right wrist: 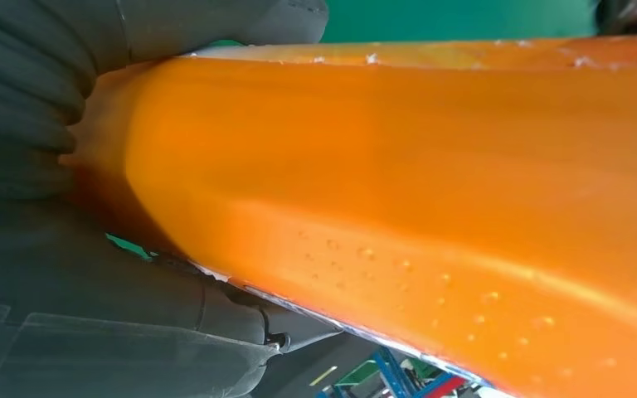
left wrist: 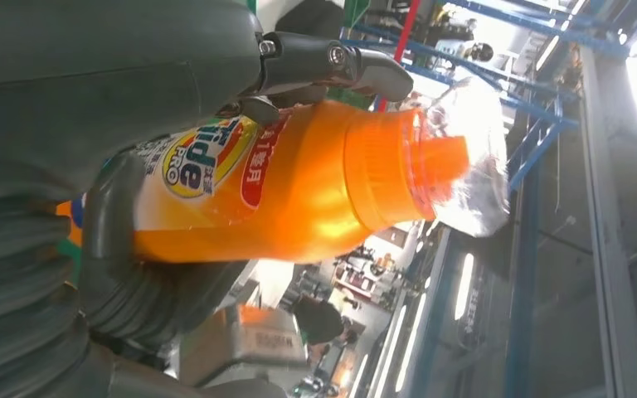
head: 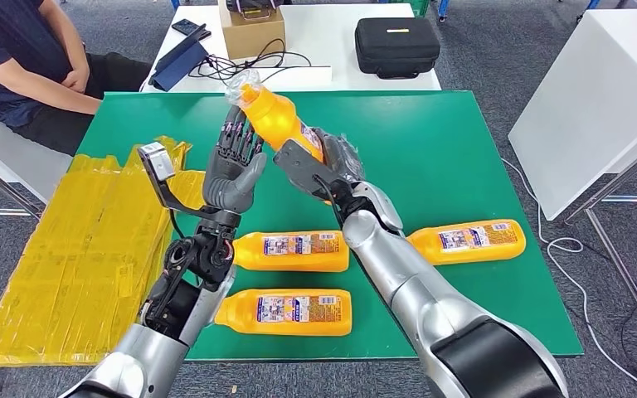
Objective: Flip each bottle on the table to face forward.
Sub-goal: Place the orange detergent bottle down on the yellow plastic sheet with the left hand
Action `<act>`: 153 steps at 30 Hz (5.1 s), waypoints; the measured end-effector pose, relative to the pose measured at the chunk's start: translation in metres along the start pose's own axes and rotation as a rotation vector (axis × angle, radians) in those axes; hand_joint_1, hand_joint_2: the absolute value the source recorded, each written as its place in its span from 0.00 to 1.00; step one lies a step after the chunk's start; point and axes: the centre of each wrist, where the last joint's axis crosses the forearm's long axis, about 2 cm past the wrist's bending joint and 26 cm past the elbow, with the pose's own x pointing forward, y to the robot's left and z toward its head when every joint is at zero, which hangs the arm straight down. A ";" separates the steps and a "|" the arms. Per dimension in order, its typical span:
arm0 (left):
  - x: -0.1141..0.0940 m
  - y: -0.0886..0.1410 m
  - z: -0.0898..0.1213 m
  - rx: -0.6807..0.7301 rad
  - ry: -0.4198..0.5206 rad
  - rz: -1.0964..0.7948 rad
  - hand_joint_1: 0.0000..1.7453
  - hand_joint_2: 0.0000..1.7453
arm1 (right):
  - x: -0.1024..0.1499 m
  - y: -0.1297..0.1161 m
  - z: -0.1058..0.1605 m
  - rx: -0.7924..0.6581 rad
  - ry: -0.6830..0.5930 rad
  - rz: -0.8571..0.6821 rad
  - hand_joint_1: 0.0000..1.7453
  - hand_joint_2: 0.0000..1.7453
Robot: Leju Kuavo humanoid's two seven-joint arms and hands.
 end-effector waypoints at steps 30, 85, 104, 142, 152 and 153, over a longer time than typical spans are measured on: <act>0.014 0.043 0.008 0.081 -0.046 -0.144 0.00 1.00 | 0.050 0.033 0.007 0.113 -0.201 0.262 1.00 1.00; 0.063 0.119 0.035 0.415 -0.267 -1.402 1.00 1.00 | 0.008 -0.072 0.017 -0.062 -0.301 -0.020 0.00 0.00; 0.098 0.187 0.082 0.310 0.117 -2.239 1.00 1.00 | -0.002 -0.098 0.023 -0.101 -0.360 -0.070 0.00 0.00; 0.028 0.210 0.161 0.060 0.703 -2.123 0.00 0.00 | 0.014 -0.082 0.009 0.004 -0.411 -0.070 0.00 0.00; 0.027 0.210 0.164 0.065 0.707 -2.101 0.00 0.00 | 0.010 -0.076 0.008 0.024 -0.397 -0.067 0.00 0.00; 0.027 0.210 0.165 0.062 0.705 -2.099 0.00 0.00 | 0.010 -0.076 0.008 0.025 -0.395 -0.067 0.00 0.00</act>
